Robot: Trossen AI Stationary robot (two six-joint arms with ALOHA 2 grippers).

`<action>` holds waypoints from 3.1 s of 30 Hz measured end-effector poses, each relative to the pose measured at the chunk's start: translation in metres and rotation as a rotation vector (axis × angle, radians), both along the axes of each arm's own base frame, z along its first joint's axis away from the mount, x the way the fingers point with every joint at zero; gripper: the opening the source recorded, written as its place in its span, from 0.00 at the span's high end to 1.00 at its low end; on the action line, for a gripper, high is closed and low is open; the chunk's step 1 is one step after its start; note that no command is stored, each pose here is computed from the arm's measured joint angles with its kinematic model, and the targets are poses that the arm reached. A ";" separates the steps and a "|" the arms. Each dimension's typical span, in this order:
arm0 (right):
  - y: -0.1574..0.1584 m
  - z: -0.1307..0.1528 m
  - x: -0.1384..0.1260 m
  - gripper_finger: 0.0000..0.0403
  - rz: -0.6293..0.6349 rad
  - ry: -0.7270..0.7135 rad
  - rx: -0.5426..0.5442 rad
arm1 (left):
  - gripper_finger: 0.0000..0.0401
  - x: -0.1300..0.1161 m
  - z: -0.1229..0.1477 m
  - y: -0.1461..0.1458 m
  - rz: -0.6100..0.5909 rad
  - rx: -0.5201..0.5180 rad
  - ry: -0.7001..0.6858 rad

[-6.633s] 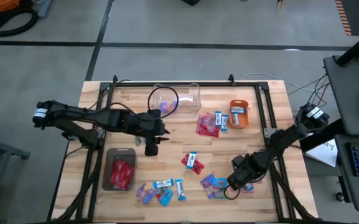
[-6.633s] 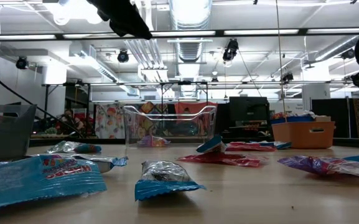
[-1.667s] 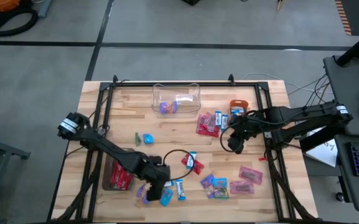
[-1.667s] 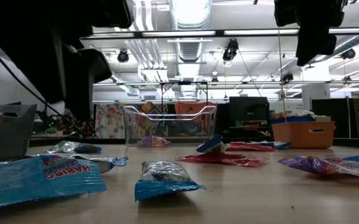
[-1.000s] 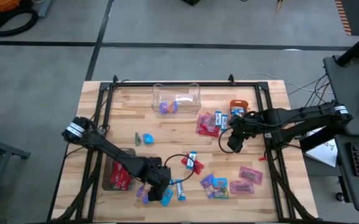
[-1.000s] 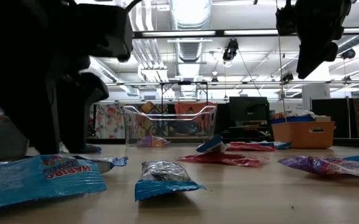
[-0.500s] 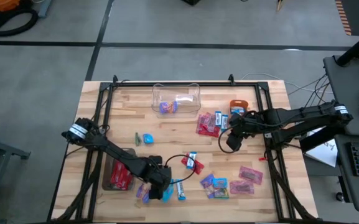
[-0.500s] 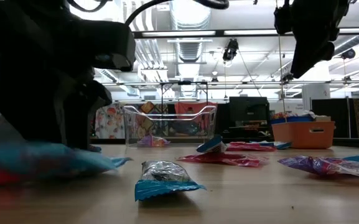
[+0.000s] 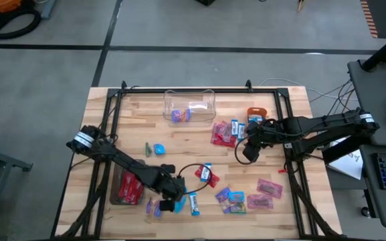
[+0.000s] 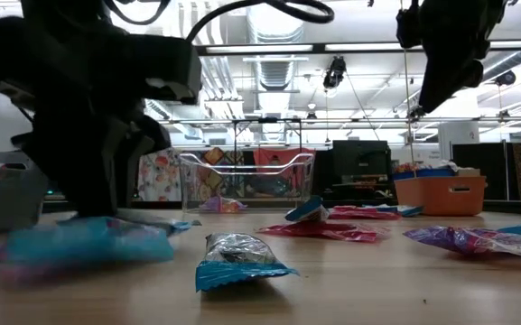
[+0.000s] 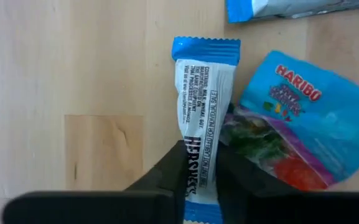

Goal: Sort candy
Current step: Put the white chocolate into the orange bin

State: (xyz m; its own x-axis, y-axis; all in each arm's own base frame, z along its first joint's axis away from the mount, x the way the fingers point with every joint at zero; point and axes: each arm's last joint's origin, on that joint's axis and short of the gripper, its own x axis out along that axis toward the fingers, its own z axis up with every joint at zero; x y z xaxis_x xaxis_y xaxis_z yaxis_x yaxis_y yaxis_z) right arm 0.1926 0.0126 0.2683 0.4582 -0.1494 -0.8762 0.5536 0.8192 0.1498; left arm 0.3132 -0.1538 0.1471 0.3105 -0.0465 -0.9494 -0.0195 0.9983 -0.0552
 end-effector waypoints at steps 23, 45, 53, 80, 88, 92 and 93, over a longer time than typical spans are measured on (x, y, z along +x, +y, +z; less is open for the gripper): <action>0.023 -0.046 0.074 0.69 0.370 -0.996 -0.457 | 0.96 0.003 0.070 0.044 0.288 0.762 -0.481; 0.019 -0.056 0.135 0.69 0.089 -0.976 -0.623 | 0.96 0.020 0.079 0.054 0.493 0.728 -0.657; 0.012 -0.055 0.139 0.69 0.104 -0.982 -0.524 | 0.96 0.021 0.080 0.054 0.547 0.704 -0.696; 0.002 -0.038 0.120 0.92 0.169 -0.753 -0.462 | 0.66 0.026 0.083 0.052 0.535 0.562 -0.725; -0.040 -0.026 0.040 0.92 -0.241 -0.267 -0.479 | 0.61 0.012 0.092 0.055 0.442 0.467 -0.624; -0.053 -0.035 -0.004 0.92 -0.514 -0.041 -0.376 | 0.62 0.004 0.098 0.056 0.357 0.332 -0.548; -0.055 -0.039 -0.012 0.92 -0.561 0.015 -0.360 | 0.63 0.002 0.099 0.055 0.343 0.304 -0.539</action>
